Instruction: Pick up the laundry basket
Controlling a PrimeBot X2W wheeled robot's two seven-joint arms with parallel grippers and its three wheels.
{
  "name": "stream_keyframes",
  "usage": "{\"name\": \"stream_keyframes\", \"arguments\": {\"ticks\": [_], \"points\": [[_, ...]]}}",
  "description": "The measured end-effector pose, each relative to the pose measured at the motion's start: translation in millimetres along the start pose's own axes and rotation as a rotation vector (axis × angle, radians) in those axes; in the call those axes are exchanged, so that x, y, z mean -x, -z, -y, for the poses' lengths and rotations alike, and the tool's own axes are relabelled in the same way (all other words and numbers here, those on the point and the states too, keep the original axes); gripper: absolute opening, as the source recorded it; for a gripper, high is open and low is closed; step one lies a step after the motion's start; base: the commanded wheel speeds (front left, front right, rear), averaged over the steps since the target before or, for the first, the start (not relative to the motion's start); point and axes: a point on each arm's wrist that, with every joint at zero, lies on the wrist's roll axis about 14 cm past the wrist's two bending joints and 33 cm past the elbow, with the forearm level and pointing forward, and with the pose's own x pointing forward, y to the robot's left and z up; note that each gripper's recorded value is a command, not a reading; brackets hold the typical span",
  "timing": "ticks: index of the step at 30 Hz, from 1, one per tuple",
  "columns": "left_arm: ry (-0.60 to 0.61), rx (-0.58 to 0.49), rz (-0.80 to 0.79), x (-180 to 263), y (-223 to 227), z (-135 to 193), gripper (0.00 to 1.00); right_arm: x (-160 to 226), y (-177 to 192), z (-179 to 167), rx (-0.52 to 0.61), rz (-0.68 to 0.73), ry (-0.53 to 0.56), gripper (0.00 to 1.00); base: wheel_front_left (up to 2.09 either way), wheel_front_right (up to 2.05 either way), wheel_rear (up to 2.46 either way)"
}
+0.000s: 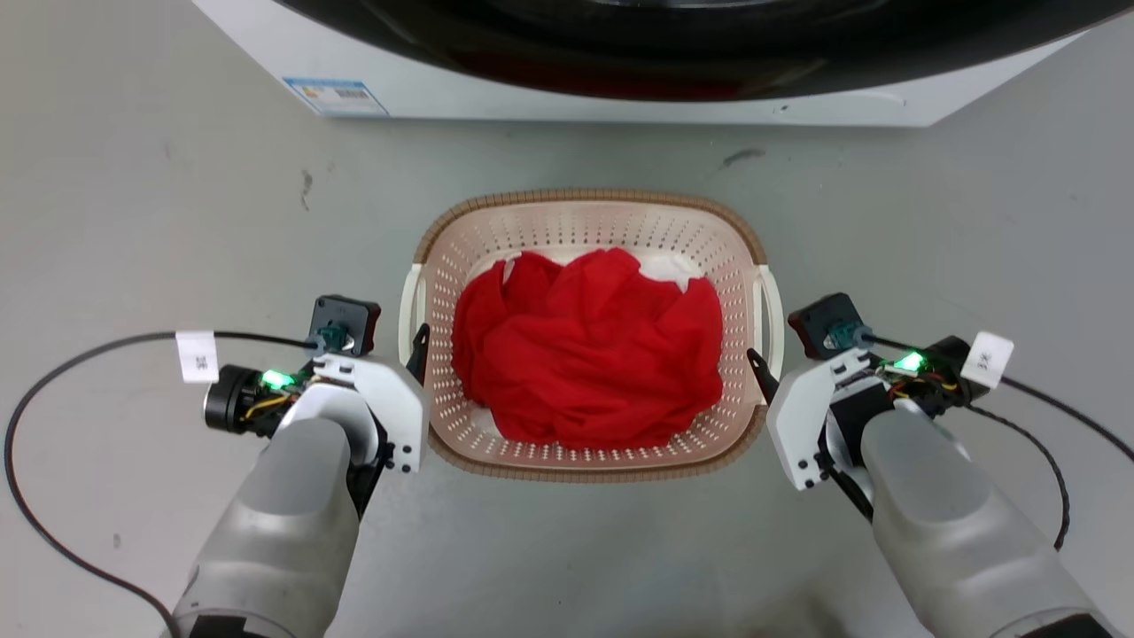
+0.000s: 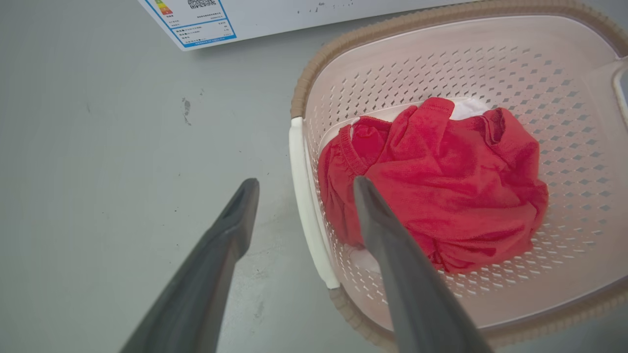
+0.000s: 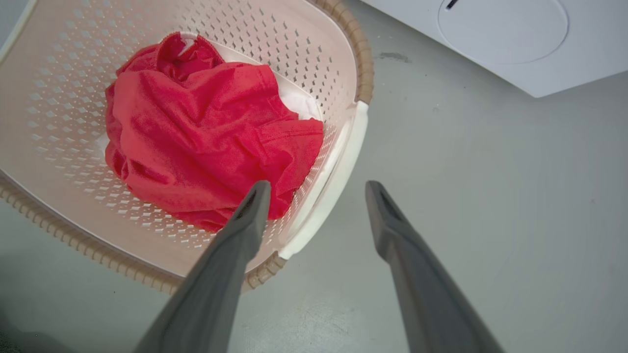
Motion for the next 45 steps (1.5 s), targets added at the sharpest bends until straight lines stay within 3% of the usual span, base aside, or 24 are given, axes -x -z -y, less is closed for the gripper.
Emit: {"name": "stream_keyframes", "arguments": {"ticks": [8, 40, 41, 42, 43, 44, 45], "points": [[0.02, -0.01, -0.088, -21.1, 21.3, -0.7, 1.0, -21.9, 20.5, -1.9, -0.025, -0.113, -0.03, 1.0, 0.0, 0.0, 0.0], [0.097, -0.048, -0.285, -67.4, 76.3, 12.1, 1.0, -65.6, 62.8, -2.3, -0.089, -0.254, -0.067, 1.0, 0.0, 0.0, 0.0], [0.1, -0.048, -0.297, -67.5, 78.3, 13.2, 1.0, -65.3, 65.2, -2.5, -0.089, -0.266, -0.068, 0.44, 0.0, 0.0, 0.0], [0.103, -0.049, -0.308, -67.4, 80.2, 14.4, 1.0, -65.2, 66.1, -2.6, -0.091, -0.268, -0.068, 0.0, 0.0, 0.0, 0.0], [0.106, -0.051, -0.311, -67.5, 81.1, 15.4, 0.56, -65.3, 66.2, -2.4, -0.095, -0.268, -0.067, 0.0, 0.0, 0.0, 0.0], [0.107, -0.048, -0.312, -67.6, 81.3, 16.0, 0.0, -65.4, 66.1, -2.3, -0.095, -0.267, -0.067, 0.0, 0.0, 0.0, 0.0], [0.111, -0.049, -0.318, -67.5, 82.4, 17.2, 0.0, -65.8, 65.5, -2.9, -0.098, -0.267, -0.069, 0.0, 0.0, 0.0, 0.0]]}}
